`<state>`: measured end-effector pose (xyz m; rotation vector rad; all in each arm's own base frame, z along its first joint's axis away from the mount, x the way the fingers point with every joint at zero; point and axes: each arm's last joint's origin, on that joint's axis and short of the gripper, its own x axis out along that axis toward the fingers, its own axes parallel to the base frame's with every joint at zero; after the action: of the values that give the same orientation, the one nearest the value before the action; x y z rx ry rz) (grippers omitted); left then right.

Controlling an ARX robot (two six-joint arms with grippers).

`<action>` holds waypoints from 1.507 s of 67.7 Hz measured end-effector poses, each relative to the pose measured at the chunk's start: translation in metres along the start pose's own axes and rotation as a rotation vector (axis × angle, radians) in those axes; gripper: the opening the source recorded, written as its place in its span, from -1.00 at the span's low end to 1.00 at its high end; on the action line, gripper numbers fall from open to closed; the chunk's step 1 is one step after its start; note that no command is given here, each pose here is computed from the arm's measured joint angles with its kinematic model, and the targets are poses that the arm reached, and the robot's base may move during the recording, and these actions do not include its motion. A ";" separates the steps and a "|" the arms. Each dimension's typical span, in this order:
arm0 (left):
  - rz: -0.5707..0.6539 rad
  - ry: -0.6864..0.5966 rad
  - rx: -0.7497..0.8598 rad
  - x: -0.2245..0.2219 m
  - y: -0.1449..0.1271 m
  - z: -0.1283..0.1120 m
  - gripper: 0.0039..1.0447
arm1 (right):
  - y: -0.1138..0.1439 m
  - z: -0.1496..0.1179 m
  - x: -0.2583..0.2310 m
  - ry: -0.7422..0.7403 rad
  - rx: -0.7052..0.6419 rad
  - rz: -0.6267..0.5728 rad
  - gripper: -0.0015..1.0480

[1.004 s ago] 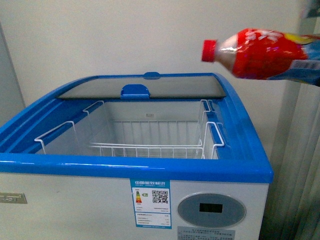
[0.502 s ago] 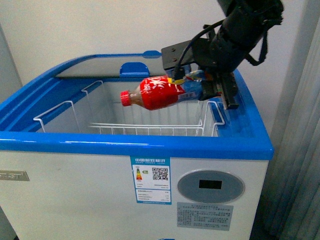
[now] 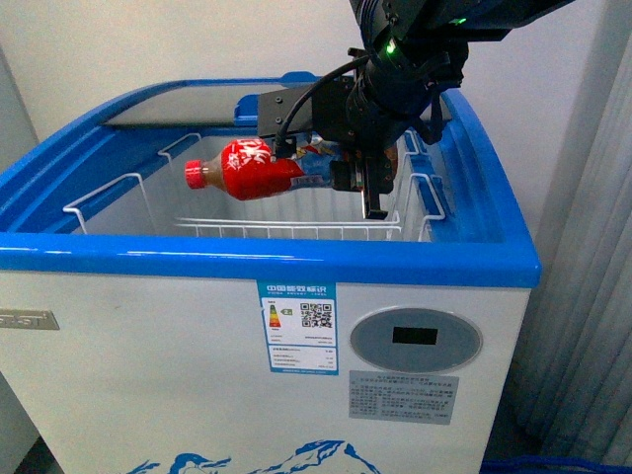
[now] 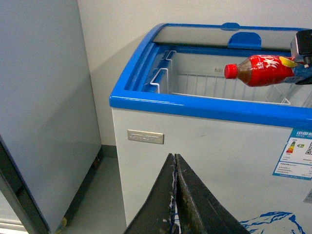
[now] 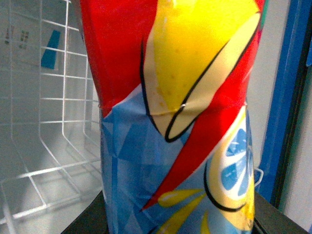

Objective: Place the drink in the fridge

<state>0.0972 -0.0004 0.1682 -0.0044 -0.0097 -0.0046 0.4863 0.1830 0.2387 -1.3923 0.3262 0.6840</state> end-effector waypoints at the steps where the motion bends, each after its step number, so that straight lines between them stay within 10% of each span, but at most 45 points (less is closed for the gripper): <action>1: 0.000 0.000 0.000 0.000 0.000 0.000 -0.96 | 0.001 0.000 0.001 -0.001 0.002 -0.003 -0.10; 24: 0.000 0.000 0.000 0.000 0.000 0.000 -0.96 | 0.009 0.004 -0.007 -0.050 0.068 0.012 0.88; 42: 0.000 0.000 0.000 0.000 0.000 0.000 -0.96 | -0.022 -0.001 -0.086 -0.133 0.235 -0.123 0.85; 56: 0.000 0.000 0.000 0.000 0.000 0.000 -0.96 | -0.020 -0.076 -0.218 0.004 0.884 -0.248 0.85; 73: 0.000 0.000 0.000 0.000 0.000 0.000 -0.96 | 0.059 -0.112 -0.365 -0.007 1.469 -0.186 0.85; 88: 0.000 0.000 0.000 0.000 0.000 0.000 -0.96 | 0.113 -0.100 -0.441 -0.036 1.686 -0.269 0.85; 93: 0.000 0.000 0.000 0.000 0.000 0.000 -0.96 | 0.133 -0.097 -0.431 -0.252 1.463 -0.610 0.48; 102: 0.000 0.000 0.000 0.000 0.000 0.000 -0.96 | 0.173 -0.102 -0.393 -0.312 1.404 -0.729 -0.03</action>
<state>0.0972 -0.0004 0.1682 -0.0044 -0.0101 -0.0050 0.0964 -0.0087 0.3170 0.0061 -0.0152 -0.0427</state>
